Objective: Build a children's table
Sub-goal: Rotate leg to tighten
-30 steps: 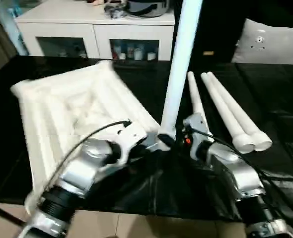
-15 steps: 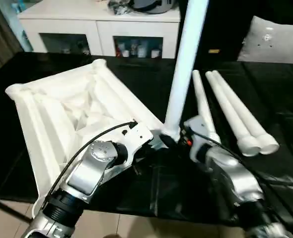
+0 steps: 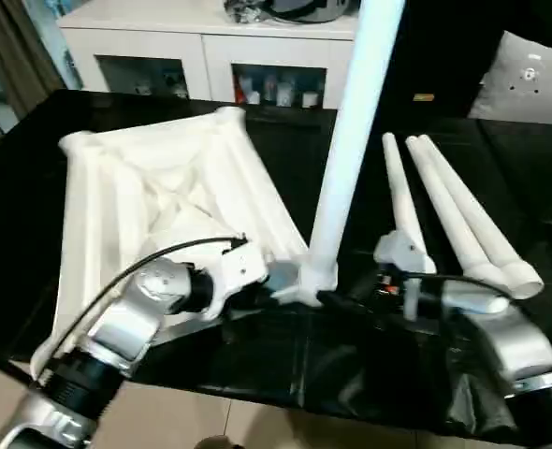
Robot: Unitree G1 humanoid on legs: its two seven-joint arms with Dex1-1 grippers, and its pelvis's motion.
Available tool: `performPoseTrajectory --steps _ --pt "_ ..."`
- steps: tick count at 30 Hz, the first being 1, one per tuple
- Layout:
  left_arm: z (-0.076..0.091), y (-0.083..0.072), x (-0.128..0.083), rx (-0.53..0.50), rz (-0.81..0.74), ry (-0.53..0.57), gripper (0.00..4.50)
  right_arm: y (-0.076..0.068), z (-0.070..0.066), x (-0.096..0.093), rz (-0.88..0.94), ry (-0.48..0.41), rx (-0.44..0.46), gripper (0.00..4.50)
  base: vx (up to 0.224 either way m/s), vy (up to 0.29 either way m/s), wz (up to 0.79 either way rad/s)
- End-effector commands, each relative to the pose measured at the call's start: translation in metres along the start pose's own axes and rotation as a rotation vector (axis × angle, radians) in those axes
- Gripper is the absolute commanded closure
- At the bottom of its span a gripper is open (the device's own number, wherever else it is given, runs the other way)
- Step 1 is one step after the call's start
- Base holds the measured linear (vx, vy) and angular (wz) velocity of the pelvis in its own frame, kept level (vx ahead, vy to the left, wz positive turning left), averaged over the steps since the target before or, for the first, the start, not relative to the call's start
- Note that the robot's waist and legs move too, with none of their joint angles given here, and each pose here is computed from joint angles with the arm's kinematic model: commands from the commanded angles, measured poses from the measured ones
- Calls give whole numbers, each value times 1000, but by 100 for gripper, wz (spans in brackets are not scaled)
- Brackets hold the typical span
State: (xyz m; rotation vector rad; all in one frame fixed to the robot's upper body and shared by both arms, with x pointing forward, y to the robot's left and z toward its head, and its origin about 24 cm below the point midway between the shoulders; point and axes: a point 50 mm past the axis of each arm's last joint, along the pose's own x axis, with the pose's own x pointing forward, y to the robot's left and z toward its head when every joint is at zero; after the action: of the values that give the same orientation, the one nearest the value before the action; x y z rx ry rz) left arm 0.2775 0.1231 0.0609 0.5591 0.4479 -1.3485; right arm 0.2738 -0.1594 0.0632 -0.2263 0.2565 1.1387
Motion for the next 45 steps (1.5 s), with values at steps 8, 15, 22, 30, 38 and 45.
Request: performPoseTrajectory --steps 8,15,22,30,38,45 --pt "4 -2 3 116 -152 31 450 2 5 9 148 36 -29 39 0 0 0" --pt "3 0 2 127 -160 39 450 5 2 11 185 53 -11 85 0 0 0" --pt "2 1 2 117 -163 27 450 8 1 11 208 33 25 154 0 0 0" --pt "10 3 8 -18 -22 -71 450 17 -12 34 99 42 125 174 0 0 0" --pt "26 10 27 -209 297 -94 450 2 -16 78 -258 30 316 176 0 0 0" --pt "44 5 44 -207 360 -101 450 -2 -21 84 -371 54 308 107 0 0 0"
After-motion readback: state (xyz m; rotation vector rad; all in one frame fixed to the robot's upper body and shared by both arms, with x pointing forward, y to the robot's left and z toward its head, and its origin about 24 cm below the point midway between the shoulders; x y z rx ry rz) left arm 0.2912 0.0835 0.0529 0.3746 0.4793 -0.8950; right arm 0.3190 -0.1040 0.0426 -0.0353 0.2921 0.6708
